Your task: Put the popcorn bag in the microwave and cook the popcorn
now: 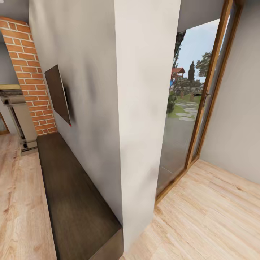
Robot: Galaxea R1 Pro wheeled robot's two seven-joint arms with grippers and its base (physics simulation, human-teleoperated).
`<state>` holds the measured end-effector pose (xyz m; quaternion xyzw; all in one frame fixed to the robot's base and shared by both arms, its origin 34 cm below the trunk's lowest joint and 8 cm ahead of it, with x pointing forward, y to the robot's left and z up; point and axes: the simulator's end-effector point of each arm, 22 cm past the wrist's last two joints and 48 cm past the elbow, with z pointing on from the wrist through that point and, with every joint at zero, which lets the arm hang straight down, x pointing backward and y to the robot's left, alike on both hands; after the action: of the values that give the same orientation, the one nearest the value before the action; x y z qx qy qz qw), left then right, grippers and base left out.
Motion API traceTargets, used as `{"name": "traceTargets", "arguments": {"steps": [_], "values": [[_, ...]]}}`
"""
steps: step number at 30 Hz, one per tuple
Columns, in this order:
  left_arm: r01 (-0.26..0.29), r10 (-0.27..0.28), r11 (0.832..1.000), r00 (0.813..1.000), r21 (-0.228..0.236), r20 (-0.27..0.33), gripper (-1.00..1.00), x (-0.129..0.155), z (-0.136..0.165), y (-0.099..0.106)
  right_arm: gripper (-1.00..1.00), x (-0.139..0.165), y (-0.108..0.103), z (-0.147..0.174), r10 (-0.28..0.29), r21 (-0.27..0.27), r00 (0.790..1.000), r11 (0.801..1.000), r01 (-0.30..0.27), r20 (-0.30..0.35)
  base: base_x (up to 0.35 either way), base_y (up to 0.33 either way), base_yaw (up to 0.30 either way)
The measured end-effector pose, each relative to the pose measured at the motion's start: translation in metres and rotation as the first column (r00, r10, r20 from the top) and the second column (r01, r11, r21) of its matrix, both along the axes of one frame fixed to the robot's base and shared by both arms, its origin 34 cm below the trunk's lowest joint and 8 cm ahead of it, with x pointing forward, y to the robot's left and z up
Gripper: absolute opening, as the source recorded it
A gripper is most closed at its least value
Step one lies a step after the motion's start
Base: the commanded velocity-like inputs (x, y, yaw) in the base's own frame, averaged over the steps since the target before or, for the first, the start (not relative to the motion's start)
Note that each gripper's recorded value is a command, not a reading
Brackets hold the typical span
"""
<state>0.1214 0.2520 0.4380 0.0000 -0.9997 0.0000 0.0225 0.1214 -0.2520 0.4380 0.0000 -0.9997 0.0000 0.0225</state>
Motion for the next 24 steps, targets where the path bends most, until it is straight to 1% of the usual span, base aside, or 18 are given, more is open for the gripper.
{"name": "traceTargets", "arguments": {"steps": [1,2,4,9,12,15,20,24], "values": [[-0.001,0.001,1.000,1.000,-0.009,0.015,1.00,0.007,0.000,-0.005,1.00,0.008,-0.002,0.000,0.004,-0.002,1.000,1.000,-0.004,0.013,0.000,0.000,0.000],[-0.002,0.002,1.000,1.000,-0.009,0.016,1.00,0.008,0.000,-0.005,1.00,0.014,-0.002,0.000,0.004,-0.003,1.000,1.000,-0.004,0.024,0.000,0.000,0.000],[-0.003,0.003,1.000,1.000,-0.007,0.016,1.00,0.008,0.000,-0.005,1.00,0.018,-0.002,-0.001,0.004,-0.004,1.000,1.000,-0.004,0.031,-0.094,0.000,0.000],[-0.021,0.021,1.000,1.000,-0.007,0.019,1.00,0.009,0.000,-0.008,1.00,0.040,-0.001,-0.001,-0.002,-0.001,0.998,1.000,0.002,0.066,-0.314,0.000,0.000],[-0.022,0.023,1.000,1.000,-0.007,0.016,1.00,0.007,0.000,-0.008,1.00,0.048,-0.001,-0.001,-0.001,-0.001,0.997,1.000,0.001,0.083,-0.341,0.000,0.000],[-0.023,0.023,1.000,1.000,-0.007,0.015,1.00,0.007,0.000,-0.008,1.00,0.049,-0.001,0.000,0.000,-0.001,0.997,1.000,0.000,0.082,-0.342,0.000,-0.032],[-0.022,0.022,1.000,1.000,-0.007,0.014,1.00,0.005,0.000,-0.008,1.00,0.049,-0.004,0.000,-0.005,-0.005,0.997,1.000,0.005,0.081,-0.342,0.000,-0.232],[-0.021,0.021,1.000,1.000,-0.007,0.012,1.00,0.004,0.000,-0.008,1.00,0.051,-0.014,0.000,-0.006,-0.017,0.996,1.000,0.008,0.087,-0.253,0.000,-0.288]]}}
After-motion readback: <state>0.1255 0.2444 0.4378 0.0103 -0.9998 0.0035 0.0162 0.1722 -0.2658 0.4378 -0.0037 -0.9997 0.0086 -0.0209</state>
